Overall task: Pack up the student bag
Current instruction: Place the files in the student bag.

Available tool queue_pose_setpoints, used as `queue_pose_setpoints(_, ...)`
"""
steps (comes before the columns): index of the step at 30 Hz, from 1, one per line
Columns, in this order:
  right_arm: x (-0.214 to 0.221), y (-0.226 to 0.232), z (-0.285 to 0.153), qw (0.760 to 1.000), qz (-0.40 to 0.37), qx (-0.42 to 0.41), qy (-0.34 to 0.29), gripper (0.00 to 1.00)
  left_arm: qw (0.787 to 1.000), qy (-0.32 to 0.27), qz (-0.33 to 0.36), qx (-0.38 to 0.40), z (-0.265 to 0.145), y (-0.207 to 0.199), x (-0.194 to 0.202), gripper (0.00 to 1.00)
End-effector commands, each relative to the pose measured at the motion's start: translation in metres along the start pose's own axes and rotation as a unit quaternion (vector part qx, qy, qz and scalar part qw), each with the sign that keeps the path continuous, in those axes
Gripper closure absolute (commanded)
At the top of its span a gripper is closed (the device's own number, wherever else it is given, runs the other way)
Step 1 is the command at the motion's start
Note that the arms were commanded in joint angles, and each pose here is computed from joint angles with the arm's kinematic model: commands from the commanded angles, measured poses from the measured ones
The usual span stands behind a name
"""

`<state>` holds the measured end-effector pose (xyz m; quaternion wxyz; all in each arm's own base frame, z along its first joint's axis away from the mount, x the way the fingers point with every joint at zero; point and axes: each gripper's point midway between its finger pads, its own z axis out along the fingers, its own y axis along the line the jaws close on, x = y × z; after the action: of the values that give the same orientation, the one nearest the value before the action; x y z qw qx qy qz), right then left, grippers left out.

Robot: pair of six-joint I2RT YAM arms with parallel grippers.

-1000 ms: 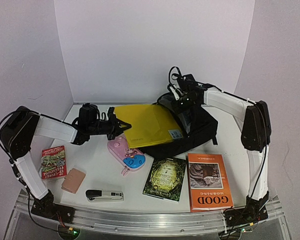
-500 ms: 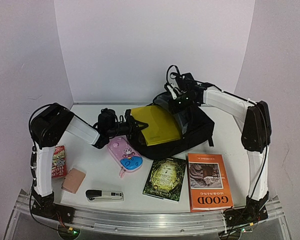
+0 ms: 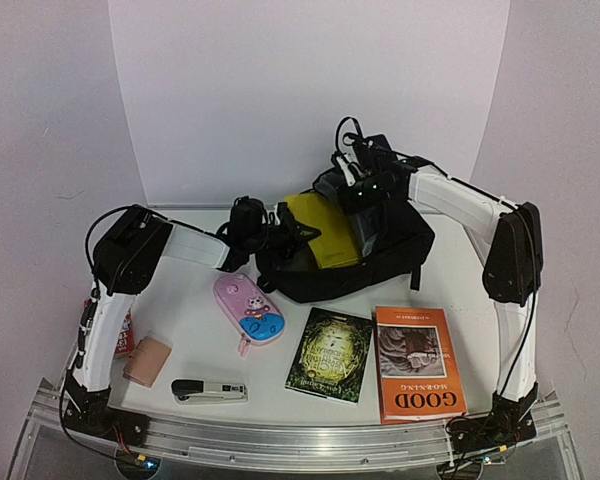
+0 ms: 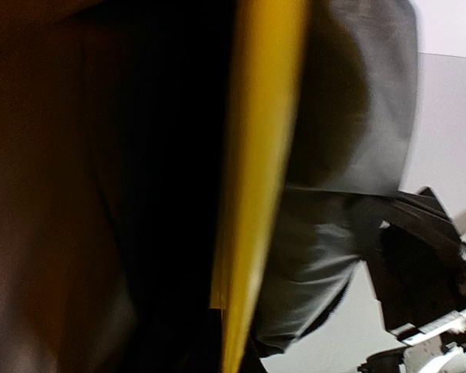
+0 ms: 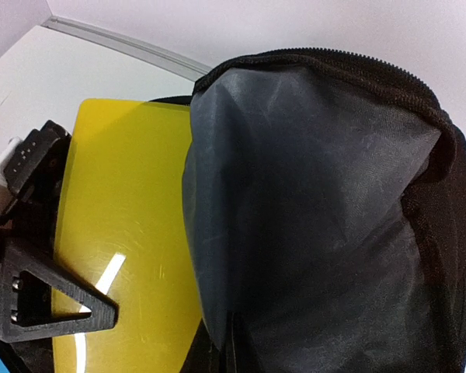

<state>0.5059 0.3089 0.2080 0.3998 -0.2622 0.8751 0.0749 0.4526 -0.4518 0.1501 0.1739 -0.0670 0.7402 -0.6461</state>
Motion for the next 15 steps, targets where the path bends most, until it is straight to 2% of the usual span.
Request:
queue_pose_setpoints(1, -0.051, 0.007, -0.029, 0.997, -0.017, -0.005, -0.077, 1.0, 0.996, -0.031, 0.003, -0.08, 0.009, 0.026, -0.023, 0.96)
queue_pose_setpoints(2, -0.05, 0.002, -0.026, 0.997, -0.02, 0.004, -0.075, 1.0, 0.995, -0.026, 0.002, -0.098, 0.01, 0.032, -0.022, 0.91)
queue_pose_setpoints(5, -0.045, -0.022, -0.013, 0.997, -0.016, 0.044, -0.065, 1.0, 0.987, -0.02, 0.016, -0.156, 0.005, 0.042, -0.024, 0.69)
queue_pose_setpoints(10, -0.032, -0.066, 0.007, 0.995, 0.01, 0.087, -0.048, 1.0, 0.97, -0.025, 0.059, -0.236, -0.008, 0.033, -0.036, 0.39)
queue_pose_setpoints(14, -0.024, -0.087, 0.014, 0.994, 0.021, 0.1, -0.041, 1.0, 0.952, -0.032, 0.093, -0.29, -0.021, 0.025, -0.046, 0.08)
queue_pose_setpoints(15, -0.023, -0.089, 0.015, 0.994, 0.023, 0.099, -0.04, 1.0, 0.947, -0.035, 0.099, -0.303, -0.025, 0.025, -0.048, 0.03)
